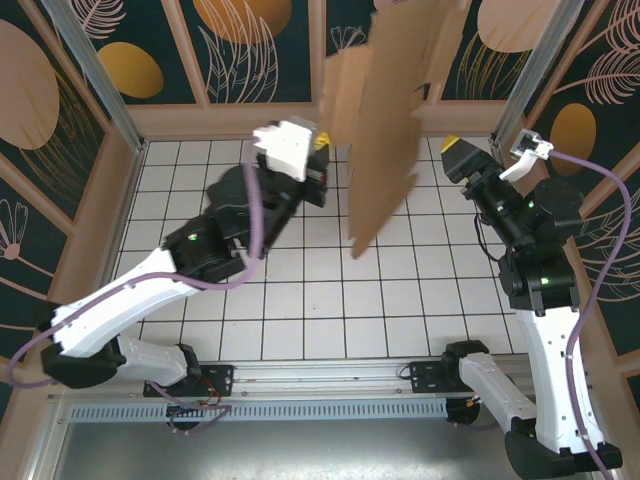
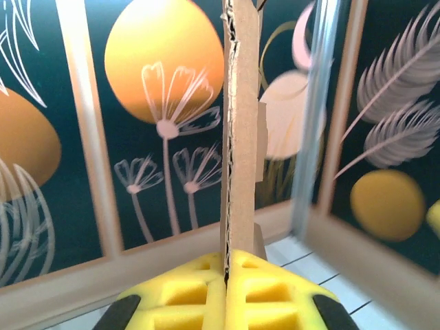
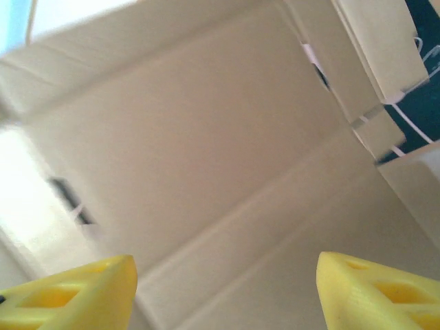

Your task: Fold the paper box

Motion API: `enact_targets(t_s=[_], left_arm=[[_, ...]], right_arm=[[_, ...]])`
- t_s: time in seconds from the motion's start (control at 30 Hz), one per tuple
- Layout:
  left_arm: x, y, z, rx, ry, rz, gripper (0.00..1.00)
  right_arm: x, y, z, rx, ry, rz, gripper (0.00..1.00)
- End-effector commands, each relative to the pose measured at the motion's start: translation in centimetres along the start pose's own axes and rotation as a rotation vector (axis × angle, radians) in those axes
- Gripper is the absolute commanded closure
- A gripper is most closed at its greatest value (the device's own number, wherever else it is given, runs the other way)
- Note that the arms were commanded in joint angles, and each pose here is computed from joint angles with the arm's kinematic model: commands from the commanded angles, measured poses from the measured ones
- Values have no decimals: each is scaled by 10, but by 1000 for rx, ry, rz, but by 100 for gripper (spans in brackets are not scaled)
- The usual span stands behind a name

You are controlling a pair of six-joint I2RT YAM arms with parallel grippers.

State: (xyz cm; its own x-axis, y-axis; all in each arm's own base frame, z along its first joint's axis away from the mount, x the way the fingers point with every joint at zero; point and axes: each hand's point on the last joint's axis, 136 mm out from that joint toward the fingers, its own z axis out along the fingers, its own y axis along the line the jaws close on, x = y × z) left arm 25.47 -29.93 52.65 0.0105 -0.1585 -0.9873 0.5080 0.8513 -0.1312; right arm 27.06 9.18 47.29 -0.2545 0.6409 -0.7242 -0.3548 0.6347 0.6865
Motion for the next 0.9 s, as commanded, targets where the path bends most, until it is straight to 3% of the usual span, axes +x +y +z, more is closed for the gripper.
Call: enact_targets(t_s=[0.0, 0.1, 0.27, 0.33, 0.43, 0.53, 0.7, 0.87], left_arm=[[38, 17, 16, 23, 122, -231, 96], [90, 59, 32, -17, 214, -383, 97], [237, 121, 50, -76, 439, -683, 99], [305, 151, 45, -136, 538, -820, 100], [375, 183, 28, -225, 606, -958, 100], [404, 192, 16, -279, 636, -958, 100], [419, 201, 4, -344, 656, -932, 100], [420, 210, -14, -412, 639, -922, 98]], right_arm=[[21, -22, 11, 73, 91, -64, 30], [46, -36, 24, 85, 171, -75, 31], [121, -73, 48, 195, 319, -157, 31], [149, -90, 54, 253, 375, -200, 31], [183, -118, 57, 299, 447, -219, 41], [216, -140, 58, 313, 524, -211, 62], [271, -173, 59, 330, 663, -202, 97], [306, -215, 56, 470, 764, -205, 100]])
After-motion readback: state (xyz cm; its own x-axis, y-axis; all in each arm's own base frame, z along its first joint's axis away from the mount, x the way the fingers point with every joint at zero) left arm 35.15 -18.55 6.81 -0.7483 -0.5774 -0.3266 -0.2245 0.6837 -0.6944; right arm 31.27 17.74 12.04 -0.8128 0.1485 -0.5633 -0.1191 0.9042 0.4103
